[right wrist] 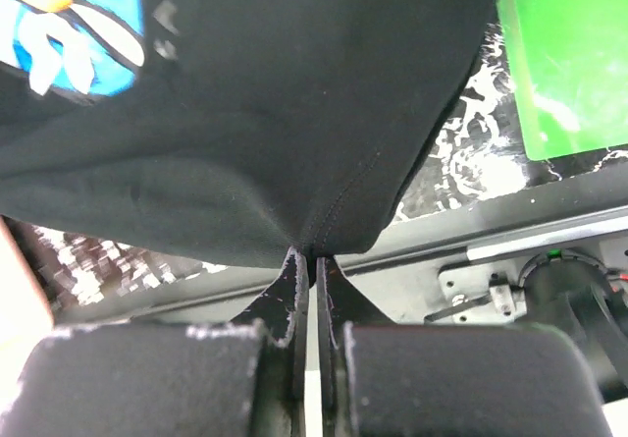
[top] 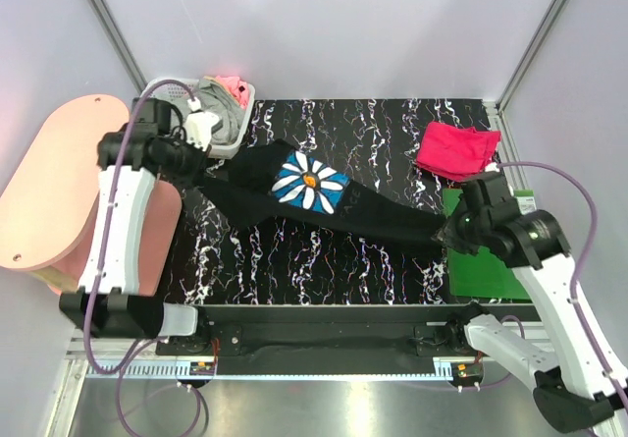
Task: Fold and stack the t-shirts
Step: Flatten the tshirt out
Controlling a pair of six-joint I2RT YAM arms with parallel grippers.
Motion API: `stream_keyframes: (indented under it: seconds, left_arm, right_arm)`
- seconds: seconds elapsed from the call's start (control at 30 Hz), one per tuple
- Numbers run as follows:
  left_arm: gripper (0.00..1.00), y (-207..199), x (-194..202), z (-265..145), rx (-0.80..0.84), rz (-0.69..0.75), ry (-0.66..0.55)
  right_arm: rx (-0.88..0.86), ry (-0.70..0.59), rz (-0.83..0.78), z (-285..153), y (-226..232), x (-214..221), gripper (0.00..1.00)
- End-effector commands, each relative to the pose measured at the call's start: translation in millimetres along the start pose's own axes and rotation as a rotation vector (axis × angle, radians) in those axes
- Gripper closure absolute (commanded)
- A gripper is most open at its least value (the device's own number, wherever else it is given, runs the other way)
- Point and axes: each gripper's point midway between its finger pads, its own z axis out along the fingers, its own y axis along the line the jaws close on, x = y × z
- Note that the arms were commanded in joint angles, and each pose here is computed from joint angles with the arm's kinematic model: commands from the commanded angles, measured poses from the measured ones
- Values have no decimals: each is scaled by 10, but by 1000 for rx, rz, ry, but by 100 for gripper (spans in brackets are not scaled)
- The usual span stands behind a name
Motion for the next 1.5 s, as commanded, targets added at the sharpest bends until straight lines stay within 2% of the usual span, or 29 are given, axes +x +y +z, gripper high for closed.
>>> stream_keyframes:
  seconds: [0.0, 0.17, 0.27, 0.3, 0.37, 0.4, 0.47, 0.5, 0.53, 0.57, 0.6, 0.63, 0.67, 0.7, 0.73, 0.77, 0.8, 0.87, 0.97, 1.17, 1.2, 1.27, 1.43, 1.47]
  left_arm:
    - [100, -174, 31, -587, -21, 41, -59]
    - [100, -115, -50, -644, -66, -3, -88]
    - [100, 41, -250, -475, -72, -37, -82]
    - [100, 139, -390, -370, -68, -49, -74]
    - [100, 263, -567, -266, -74, -73, -73]
    - [100, 432, -784, -189, -100, -81, -82]
    - [100, 607, -1050, -153, -134, -94, -104]
    - [100, 780, -1330, -177, -179, -89, -141]
    - [100, 861, -1475, -205, -219, -79, -170]
    - [100, 911, -1602, -235, -264, -45, -197]
    - [100, 935, -1750, -244, -336, 2, -223]
    - [100, 962, -1789, -259, -381, 12, -231]
    - [100, 944, -1636, 29, -359, -3, -160]
    - [100, 929, -1956, -431, -434, 3, -375]
    - [100, 922, -2021, -537, -456, -7, -443]
    - [100, 896, -1976, -488, -451, -15, -459]
    - [100, 836, -2112, -822, -478, -7, -580]
    - [100, 793, -2107, -945, -483, -22, -626]
    - [100, 716, -2229, -1417, -514, -25, -775]
    - [100, 637, -2385, -2302, -583, -95, -1001]
    - [100, 600, -2373, -2425, -587, -93, -1032]
    - [100, 500, -2351, -2521, -558, -70, -1056]
    - [100, 365, -2111, -2225, -499, -26, -954]
    - [100, 349, -1990, -2117, -495, -18, -919]
  right_arm:
    - [-97, -2, -32, -515, 44, 22, 100]
    - [-169, -69, -50, -705, 283, -218, 100]
    - [-148, -105, -95, -506, 496, -473, 100]
    - [-95, -94, -126, -311, 561, -577, 100]
    - [-100, -137, -159, -241, 797, -843, 100]
    - [-32, -117, -201, 21, 872, -968, 100]
    - [-54, -182, -204, -16, 1125, -1355, 100]
    - [-23, -154, -226, 226, 1223, -1478, 100]
    - [-71, -226, -203, 31, 1379, -1775, 100]
    - [-74, -238, -199, 34, 1446, -1906, 100]
    - [-40, -203, -202, 303, 1506, -2020, 100]
    - [-90, -281, -177, -11, 1592, -2284, 100]
    - [-117, -284, -170, -29, 1649, -2368, 100]
    - [-126, -260, -156, 134, 1692, -2436, 100]
    - [-184, -280, -141, 87, 1770, -2529, 100]
    - [-193, -281, -119, 99, 1743, -2592, 100]
    - [-193, -283, -115, 116, 1745, -2608, 100]
    - [-226, -264, -127, 95, 1796, -2564, 100]
    - [-232, -336, -156, -85, 1785, -2644, 100]
    - [-345, -508, -167, -813, 1864, -2751, 100]
    - [-359, -528, -167, -950, 1844, -2726, 100]
    - [-350, -511, -169, -944, 1798, -2666, 100]
    - [-327, -480, -179, -1059, 1604, -2424, 100]
    - [-336, -499, -181, -1195, 1557, -2374, 100]
